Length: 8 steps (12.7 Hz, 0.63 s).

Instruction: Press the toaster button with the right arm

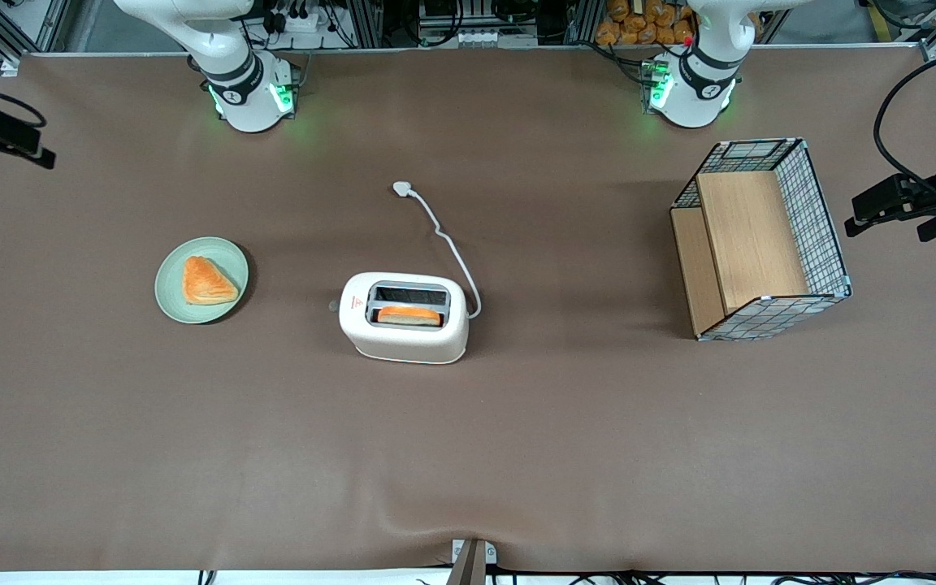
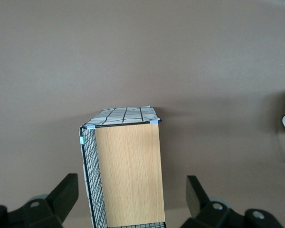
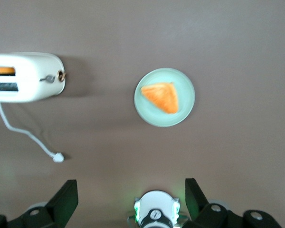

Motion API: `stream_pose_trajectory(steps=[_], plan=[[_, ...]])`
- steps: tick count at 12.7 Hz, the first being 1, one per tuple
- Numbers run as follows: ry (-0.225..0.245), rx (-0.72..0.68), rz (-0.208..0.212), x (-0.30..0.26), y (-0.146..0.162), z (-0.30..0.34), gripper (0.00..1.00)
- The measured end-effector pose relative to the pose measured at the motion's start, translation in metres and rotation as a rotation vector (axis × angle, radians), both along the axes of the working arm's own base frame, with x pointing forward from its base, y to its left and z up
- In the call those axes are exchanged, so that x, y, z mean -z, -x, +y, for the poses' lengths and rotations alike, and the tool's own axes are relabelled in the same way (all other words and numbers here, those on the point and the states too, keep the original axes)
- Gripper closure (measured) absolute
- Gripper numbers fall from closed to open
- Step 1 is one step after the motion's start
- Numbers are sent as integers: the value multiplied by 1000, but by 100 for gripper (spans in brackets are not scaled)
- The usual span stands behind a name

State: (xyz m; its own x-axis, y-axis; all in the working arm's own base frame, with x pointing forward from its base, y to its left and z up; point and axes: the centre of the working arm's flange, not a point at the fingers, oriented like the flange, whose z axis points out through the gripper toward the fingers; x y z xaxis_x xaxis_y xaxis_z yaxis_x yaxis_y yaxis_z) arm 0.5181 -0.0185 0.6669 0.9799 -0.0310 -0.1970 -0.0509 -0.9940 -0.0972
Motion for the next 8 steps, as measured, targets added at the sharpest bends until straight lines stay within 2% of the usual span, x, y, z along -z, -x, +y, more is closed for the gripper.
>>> stream_pose_trajectory(steps=[4,8], plan=[[-105,-27,91,41,-7,22,0],[-254,-11,177,106,-29,42,0]])
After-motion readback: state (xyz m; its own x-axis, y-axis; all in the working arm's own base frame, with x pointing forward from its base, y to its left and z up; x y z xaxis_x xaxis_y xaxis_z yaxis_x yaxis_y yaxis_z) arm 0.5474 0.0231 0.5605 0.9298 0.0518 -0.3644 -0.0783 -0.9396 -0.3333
